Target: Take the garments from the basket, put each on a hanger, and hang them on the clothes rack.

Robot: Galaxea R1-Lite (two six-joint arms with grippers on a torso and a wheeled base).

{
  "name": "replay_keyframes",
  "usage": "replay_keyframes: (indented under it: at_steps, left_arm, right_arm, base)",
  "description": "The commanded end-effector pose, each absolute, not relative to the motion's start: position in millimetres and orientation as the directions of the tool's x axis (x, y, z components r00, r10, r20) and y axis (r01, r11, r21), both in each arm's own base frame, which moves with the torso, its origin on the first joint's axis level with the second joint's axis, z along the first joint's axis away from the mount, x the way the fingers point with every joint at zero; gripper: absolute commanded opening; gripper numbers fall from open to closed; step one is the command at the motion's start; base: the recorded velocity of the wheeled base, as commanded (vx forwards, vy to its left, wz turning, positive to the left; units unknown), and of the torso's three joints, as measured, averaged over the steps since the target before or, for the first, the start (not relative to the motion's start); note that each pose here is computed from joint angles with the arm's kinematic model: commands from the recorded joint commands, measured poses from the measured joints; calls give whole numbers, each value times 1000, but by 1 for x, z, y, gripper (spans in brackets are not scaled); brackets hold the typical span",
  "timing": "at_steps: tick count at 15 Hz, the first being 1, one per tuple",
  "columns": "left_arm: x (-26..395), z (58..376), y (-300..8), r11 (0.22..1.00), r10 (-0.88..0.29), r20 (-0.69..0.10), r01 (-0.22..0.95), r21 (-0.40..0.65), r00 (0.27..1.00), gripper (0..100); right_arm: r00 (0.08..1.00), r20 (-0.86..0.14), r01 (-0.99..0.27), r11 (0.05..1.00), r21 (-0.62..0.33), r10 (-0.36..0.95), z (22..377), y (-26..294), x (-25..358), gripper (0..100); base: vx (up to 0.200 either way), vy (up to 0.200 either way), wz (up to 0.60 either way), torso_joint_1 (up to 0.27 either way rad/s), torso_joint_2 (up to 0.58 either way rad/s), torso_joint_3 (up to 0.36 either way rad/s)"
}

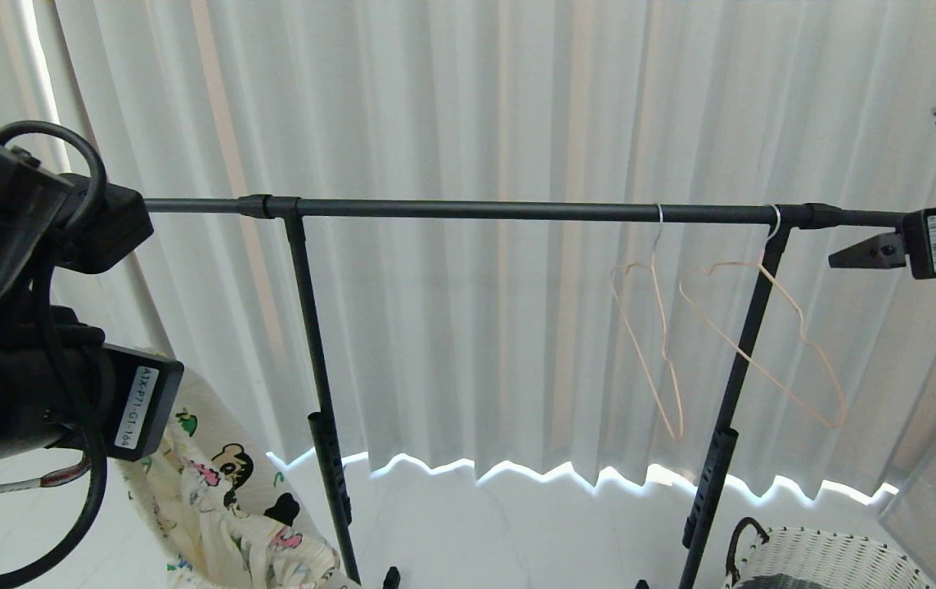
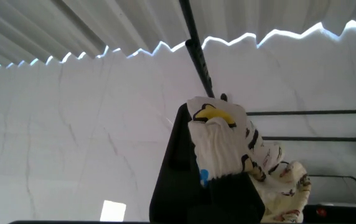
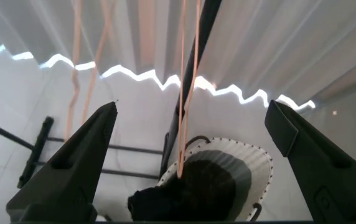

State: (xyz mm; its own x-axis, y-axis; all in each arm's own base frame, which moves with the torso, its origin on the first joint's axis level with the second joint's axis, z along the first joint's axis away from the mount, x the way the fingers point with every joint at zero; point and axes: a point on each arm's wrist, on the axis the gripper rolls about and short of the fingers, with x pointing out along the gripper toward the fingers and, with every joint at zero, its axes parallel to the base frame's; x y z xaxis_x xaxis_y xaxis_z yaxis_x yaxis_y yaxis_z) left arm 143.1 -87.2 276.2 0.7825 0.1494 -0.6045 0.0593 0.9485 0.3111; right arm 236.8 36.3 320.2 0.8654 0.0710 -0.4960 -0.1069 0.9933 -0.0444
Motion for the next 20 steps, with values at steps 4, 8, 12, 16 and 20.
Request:
replay_keyframes:
  at_steps: [4, 8, 12, 16, 20]
  left_arm:
    - [144, 275, -87, 948, 155, -608, 56, 314, 779, 0]
    - [145, 276, -83, 949, 173, -603, 32, 313, 779, 0]
    - [144, 278, -78, 951, 190, -596, 5, 309, 780, 0]
    - [141, 280, -76, 951, 196, -585, -5, 311, 787, 0]
    - [142, 279, -76, 949, 200, -585, -8, 314, 786, 0]
  right_arm:
    - [809, -582, -114, 993, -15, 84, 278, 28, 261, 100]
    - [787, -615, -64, 998, -5, 47, 250, 15, 284, 100]
    - [775, -629, -63, 998, 22, 63, 229, 5, 305, 100]
    - [759, -645, -83, 996, 41, 90, 217, 2, 317, 100]
    - [743, -663, -86, 995, 47, 96, 210, 3, 319, 100]
  base:
    - [50, 0, 0, 2, 1, 1]
    - [0, 0, 0, 0, 0, 0]
    - [0, 0, 0, 0, 0, 0]
    - [0, 0, 0, 0, 0, 0]
    - [0, 0, 0, 0, 0, 0]
